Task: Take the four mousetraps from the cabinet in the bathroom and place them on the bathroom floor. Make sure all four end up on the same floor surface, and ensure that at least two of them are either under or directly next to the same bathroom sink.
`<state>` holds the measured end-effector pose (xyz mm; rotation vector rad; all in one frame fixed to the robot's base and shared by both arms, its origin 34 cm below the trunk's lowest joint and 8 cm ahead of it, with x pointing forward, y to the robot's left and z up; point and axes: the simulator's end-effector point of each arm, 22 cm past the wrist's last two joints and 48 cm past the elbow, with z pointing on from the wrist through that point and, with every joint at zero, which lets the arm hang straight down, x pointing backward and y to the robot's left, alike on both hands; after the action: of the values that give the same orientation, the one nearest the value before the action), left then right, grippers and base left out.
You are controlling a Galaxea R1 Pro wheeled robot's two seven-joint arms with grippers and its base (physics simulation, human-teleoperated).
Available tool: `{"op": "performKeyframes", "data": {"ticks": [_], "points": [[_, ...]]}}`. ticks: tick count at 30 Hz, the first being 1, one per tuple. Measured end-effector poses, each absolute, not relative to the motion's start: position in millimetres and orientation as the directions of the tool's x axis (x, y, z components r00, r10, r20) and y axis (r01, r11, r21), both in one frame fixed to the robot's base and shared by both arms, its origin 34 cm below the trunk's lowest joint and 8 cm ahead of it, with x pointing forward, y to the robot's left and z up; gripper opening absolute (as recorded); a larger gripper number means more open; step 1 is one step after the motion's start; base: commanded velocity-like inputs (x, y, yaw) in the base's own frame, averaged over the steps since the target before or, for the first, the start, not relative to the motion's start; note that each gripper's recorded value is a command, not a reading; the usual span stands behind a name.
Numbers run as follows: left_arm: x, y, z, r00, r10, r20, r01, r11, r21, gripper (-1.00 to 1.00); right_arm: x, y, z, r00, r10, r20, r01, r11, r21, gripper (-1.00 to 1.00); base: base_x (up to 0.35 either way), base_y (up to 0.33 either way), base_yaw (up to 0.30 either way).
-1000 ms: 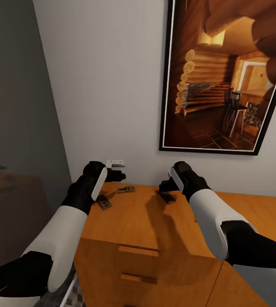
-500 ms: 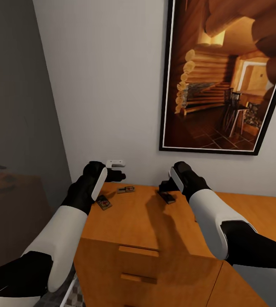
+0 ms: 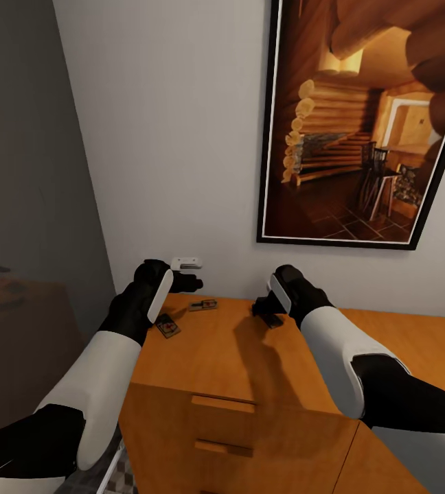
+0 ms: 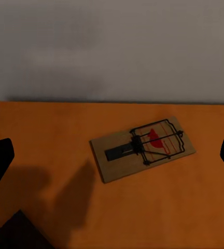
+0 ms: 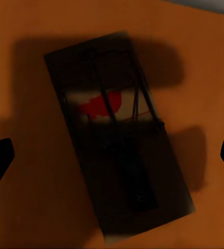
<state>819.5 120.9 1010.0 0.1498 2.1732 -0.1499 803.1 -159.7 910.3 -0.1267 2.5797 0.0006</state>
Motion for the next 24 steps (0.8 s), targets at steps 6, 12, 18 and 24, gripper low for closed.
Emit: {"op": "performKeyframes", "data": {"ticks": [6,12,18,24], "points": [[819.5,120.9,1010.0,-0.568,0.051,-0.822,0.164,0.985,-0.052,1.0,801.8,-155.9,908.8,-0.845,-0.094,-0.526,-0.096,0.995,-0.023,1.0,0.0,0.0,0.0],[819.5,120.9,1010.0,-0.568,0.051,-0.822,0.164,0.985,-0.052,1.0,801.0,-151.7,908.5,-0.846,-0.098,-0.525,-0.101,0.995,-0.022,1.0,0.0,0.0,0.0],[819.5,120.8,1010.0,-0.568,0.051,-0.822,0.164,0.985,-0.052,1.0,800.9,-151.8,908.3,-0.846,-0.098,-0.524,-0.101,0.995,-0.023,1.0,0.0,0.0,0.0],[819.4,120.7,1010.0,-0.568,0.051,-0.822,0.164,0.985,-0.053,1.0,800.9,-151.8,908.3,-0.846,-0.099,-0.524,-0.101,0.995,-0.023,1.0,0.0,0.0,0.0]]}}
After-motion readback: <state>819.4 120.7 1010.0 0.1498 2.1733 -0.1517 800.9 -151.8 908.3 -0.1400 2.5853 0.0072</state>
